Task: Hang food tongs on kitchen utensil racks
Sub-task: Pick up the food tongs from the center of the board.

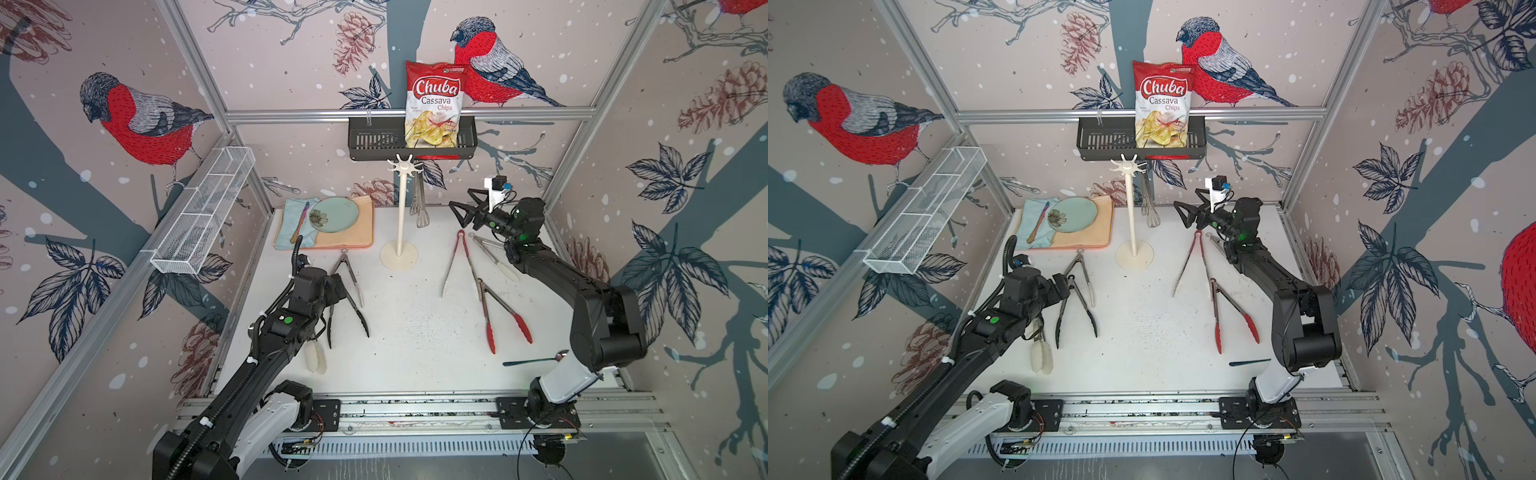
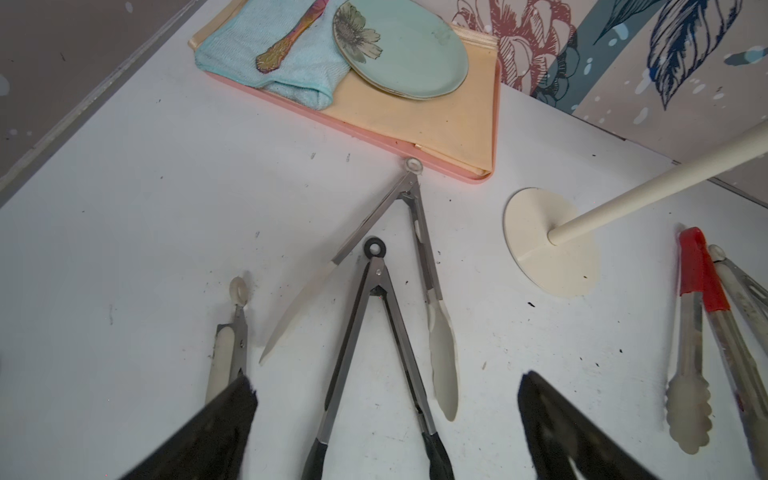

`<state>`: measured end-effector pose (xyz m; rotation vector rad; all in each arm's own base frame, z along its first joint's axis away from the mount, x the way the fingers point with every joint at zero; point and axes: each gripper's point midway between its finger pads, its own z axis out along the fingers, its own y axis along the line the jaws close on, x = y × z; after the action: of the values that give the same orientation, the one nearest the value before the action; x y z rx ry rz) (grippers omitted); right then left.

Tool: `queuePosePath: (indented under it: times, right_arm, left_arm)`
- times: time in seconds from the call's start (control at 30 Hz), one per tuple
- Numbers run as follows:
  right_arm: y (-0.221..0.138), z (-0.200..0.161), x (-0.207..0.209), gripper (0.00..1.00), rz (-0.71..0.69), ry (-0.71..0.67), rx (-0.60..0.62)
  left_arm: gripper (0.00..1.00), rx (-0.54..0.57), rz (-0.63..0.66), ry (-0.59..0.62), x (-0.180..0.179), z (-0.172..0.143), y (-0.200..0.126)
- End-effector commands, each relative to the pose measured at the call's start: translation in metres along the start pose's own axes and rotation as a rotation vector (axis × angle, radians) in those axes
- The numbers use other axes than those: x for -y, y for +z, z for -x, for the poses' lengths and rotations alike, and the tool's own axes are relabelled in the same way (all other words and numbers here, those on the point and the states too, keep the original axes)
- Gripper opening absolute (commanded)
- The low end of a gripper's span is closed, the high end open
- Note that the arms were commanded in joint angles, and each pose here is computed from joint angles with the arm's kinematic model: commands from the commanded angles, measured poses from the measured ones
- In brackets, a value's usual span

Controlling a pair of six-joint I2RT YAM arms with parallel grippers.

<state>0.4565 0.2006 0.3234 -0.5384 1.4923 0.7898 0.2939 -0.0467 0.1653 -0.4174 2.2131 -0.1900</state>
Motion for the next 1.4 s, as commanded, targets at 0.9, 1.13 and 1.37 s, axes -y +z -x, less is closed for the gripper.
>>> queuePosePath:
  times: [0.9, 1.13, 1.37]
  right_arm:
    - [-0.112, -0.102, -0.060, 1.00, -0.201, 0.255, -0.377]
    - [-0.108, -0.111, -0.060, 1.00, -0.200, 0.284, -0.403]
    - [-0.105, -0.128, -0.065, 1.00, -0.210, 0.289, -0.456]
  left_arm:
    - [0.80, -0.168, 0.079, 0.270, -0.001, 0.021, 0.088]
    - [0.72, -0.213, 0.133, 0.348, -0.010, 0.021, 0.130]
    - [0.67, -0.214, 0.117, 0.387, -0.011, 0.033, 0.165]
